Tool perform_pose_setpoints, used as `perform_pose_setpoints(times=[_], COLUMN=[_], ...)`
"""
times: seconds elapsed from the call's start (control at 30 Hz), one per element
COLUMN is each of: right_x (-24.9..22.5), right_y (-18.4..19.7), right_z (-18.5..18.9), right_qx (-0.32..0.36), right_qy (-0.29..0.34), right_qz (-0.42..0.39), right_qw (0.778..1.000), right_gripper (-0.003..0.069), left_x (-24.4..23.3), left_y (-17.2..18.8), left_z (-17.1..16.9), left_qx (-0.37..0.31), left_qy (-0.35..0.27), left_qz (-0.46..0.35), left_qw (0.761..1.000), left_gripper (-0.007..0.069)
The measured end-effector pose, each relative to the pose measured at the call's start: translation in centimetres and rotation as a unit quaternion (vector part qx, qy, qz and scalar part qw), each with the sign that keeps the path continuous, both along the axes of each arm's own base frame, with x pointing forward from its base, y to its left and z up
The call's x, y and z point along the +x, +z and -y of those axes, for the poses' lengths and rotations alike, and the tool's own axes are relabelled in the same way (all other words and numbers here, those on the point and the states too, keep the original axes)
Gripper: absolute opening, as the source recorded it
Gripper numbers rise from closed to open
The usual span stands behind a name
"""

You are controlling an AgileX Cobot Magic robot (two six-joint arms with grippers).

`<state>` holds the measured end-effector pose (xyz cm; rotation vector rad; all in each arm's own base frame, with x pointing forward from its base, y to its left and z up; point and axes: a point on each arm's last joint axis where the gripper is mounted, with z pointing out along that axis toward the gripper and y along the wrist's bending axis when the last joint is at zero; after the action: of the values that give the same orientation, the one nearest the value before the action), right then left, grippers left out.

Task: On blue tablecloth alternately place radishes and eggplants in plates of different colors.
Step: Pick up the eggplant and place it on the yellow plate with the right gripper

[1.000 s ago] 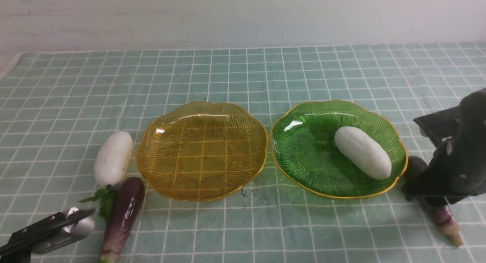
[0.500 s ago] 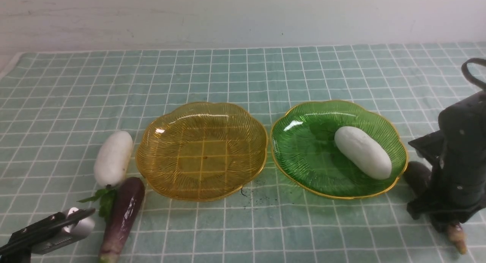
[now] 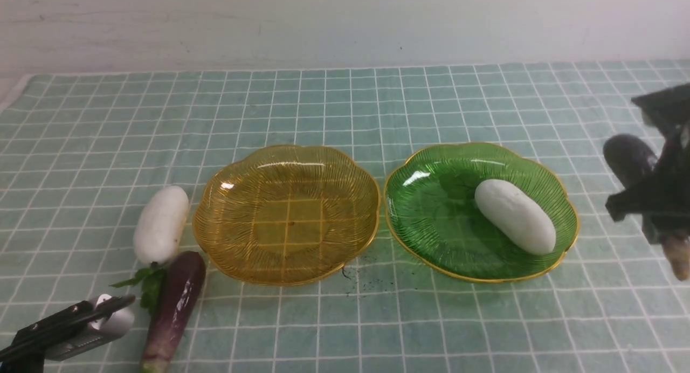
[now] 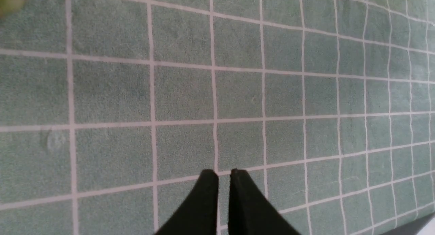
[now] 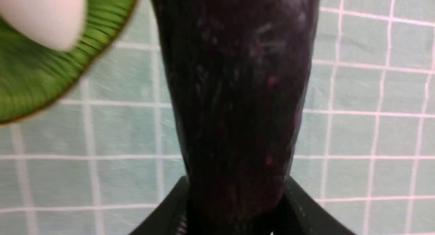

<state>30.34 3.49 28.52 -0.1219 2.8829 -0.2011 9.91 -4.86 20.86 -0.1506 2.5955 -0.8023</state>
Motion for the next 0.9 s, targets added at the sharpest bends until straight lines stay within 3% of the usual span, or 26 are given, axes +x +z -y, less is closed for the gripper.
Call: perform_pose_setpoints(times=[0.2,0.37,0.5,0.7,0.87,0.9], right_x=[0.8,2.4,3.2,4.1,4.5,4.6], right_y=[2.0,0.5,-2.4,-7.5,-8.8,-8.8], right_z=[-4.0,-10.9,-15.4,-19.2,-19.5,-19.5], right_qx=[0.180,0.294,0.312,0.294,0.286,0.286], right_qy=[0.032,0.121,0.173,0.209,0.207,0.207], right_qz=[0.082,0.135,0.146,0.146,0.151,0.153], right_qw=[0.980,0.939,0.923,0.921,0.923,0.923], right_gripper=[0.0262,0.0262,0.0262,0.0266,0.0366,0.0426], left_x=[0.0,0.1,0.1,0.1,0.1,0.1], left_y=[0.0,0.0,0.0,0.0,0.0,0.0], left_z=[0.0,0.0,0.0,0.0,0.0,0.0], left_qx=[0.001,0.001,0.001,0.001,0.000,-0.001], left_qy=[0.002,0.003,0.003,0.003,0.005,0.006], left_qz=[0.002,0.003,0.003,0.003,0.002,0.001], left_qw=[1.000,1.000,1.000,1.000,1.000,1.000], left_gripper=[0.0034,0.0034,0.0034,0.0034,0.0034,0.0034])
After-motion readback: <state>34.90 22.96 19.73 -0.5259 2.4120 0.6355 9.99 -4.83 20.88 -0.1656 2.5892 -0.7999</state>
